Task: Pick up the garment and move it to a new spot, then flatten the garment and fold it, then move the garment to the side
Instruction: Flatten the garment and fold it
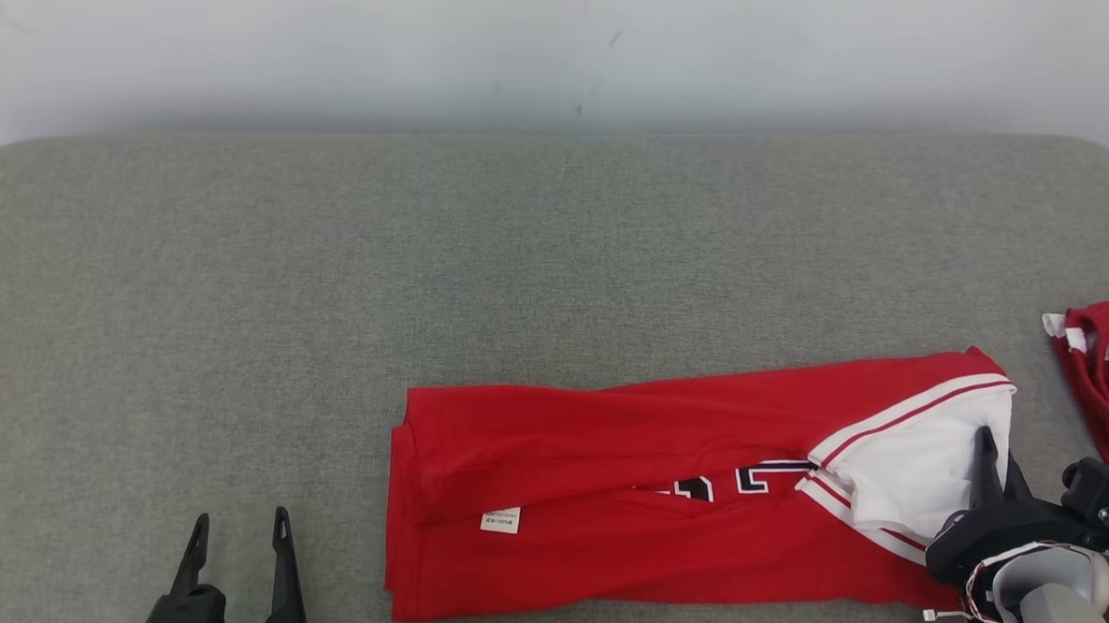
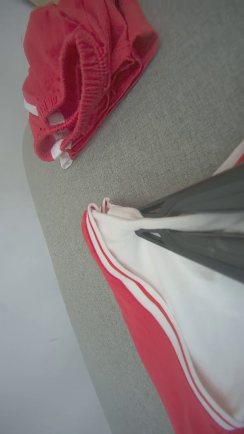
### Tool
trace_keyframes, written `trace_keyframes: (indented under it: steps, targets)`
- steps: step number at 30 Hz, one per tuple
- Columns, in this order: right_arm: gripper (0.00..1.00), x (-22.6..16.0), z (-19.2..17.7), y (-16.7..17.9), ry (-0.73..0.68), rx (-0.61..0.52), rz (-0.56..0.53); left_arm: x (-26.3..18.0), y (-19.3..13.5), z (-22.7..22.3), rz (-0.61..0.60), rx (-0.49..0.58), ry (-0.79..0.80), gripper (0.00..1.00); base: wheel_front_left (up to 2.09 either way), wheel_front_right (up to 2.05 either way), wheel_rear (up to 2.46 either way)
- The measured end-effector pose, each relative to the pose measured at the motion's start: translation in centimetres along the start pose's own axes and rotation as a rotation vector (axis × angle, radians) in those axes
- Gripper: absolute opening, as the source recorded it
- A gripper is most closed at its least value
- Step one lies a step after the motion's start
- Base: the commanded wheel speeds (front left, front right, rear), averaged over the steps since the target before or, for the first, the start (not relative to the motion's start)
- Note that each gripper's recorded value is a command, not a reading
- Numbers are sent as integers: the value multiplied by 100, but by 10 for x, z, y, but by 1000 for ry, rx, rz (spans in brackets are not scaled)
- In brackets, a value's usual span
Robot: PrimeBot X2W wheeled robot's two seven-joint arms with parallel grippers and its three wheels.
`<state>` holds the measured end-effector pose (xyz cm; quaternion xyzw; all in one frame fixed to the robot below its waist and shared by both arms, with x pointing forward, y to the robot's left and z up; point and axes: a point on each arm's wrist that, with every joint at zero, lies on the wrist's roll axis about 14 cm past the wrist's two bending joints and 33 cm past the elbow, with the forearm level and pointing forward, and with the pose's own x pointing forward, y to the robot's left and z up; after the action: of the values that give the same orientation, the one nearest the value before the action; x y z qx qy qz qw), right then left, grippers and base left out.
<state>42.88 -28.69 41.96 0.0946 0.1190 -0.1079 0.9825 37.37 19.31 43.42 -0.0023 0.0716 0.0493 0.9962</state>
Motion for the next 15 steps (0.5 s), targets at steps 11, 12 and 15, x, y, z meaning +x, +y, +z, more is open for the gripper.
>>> trace_keyframes:
  steps: [11, 12, 15]
  targets:
    - [0, -15, 22, 32, -99, -9, 90, 2, -13, 6, -39, -12, -17, 100, 0, 0, 0]
    - [0, -17, 22, 36, -100, -12, 104, 1, -14, 7, -42, -13, -19, 100, 0, 0, 0]
    - [0, -24, 21, 50, -106, -23, 154, -1, -16, 8, -53, -14, -23, 100, 0, 0, 0]
